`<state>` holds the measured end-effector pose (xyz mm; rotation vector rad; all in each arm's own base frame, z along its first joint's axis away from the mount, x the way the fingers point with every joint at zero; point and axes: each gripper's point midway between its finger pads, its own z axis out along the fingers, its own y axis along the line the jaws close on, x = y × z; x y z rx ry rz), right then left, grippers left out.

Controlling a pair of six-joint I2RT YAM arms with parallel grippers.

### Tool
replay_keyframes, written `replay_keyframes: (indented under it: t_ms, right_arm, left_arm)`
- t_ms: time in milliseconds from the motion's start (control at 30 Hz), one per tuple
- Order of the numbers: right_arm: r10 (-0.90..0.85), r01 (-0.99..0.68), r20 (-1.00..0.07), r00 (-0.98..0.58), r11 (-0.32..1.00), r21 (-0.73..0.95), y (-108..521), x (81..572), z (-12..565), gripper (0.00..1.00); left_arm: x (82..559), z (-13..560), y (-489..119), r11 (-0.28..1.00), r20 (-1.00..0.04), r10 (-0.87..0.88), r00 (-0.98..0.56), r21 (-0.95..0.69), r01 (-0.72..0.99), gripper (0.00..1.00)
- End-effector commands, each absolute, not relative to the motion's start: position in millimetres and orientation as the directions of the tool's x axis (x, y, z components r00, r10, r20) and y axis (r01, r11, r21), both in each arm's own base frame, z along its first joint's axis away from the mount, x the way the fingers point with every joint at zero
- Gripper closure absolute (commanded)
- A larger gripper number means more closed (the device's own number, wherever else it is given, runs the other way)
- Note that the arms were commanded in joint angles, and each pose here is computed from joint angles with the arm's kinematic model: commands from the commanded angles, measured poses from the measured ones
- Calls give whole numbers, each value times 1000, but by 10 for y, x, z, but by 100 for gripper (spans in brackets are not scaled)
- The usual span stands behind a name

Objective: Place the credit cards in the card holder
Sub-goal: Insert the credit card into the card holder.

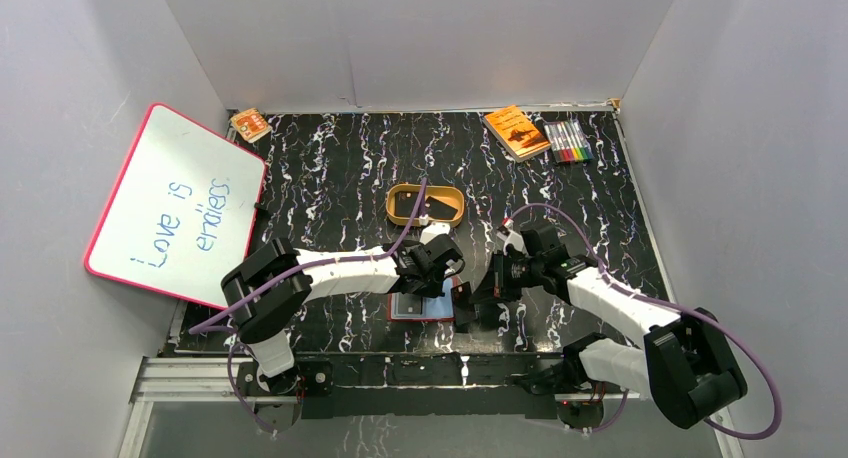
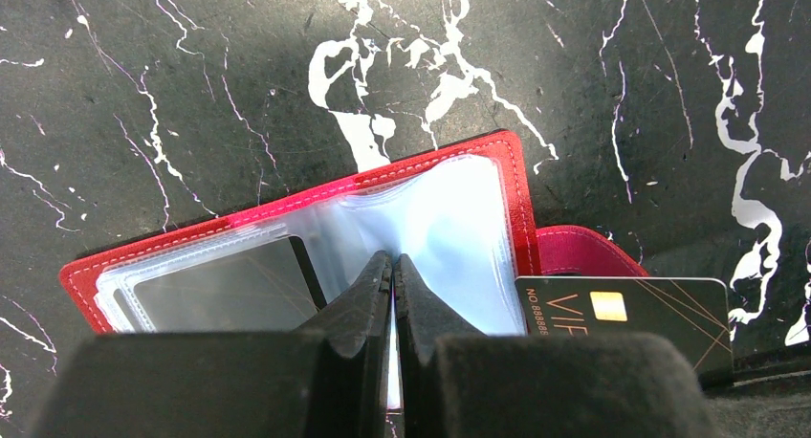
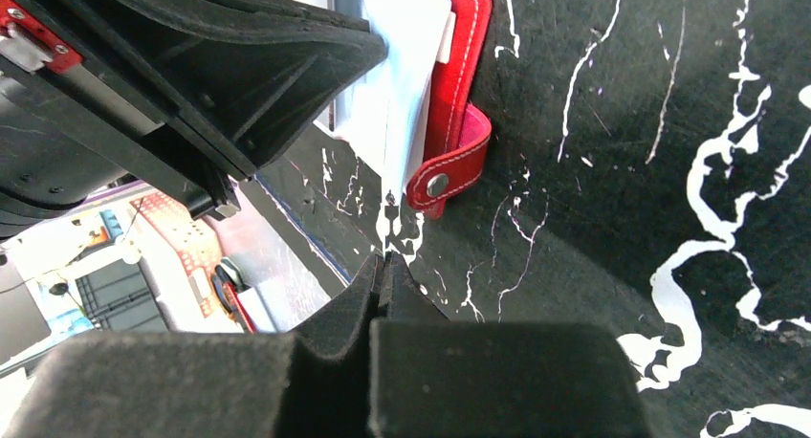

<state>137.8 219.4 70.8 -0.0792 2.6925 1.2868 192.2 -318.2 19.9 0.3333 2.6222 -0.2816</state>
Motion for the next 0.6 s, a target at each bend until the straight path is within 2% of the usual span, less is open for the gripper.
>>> replay_keyframes:
  t_ms: [0,567]
  right_arm:
    - [12,-189,-244,-970,598,779,2293,1547,867,100]
    - [-28,-185,-205,-978,563,806,2364,1515,797,100]
  left_arm:
    - [1606,-291,-2629,960,-324,277,-905,45,278,100]
    - [1614,-277,-2647,962,-328,268,-906,38,271,100]
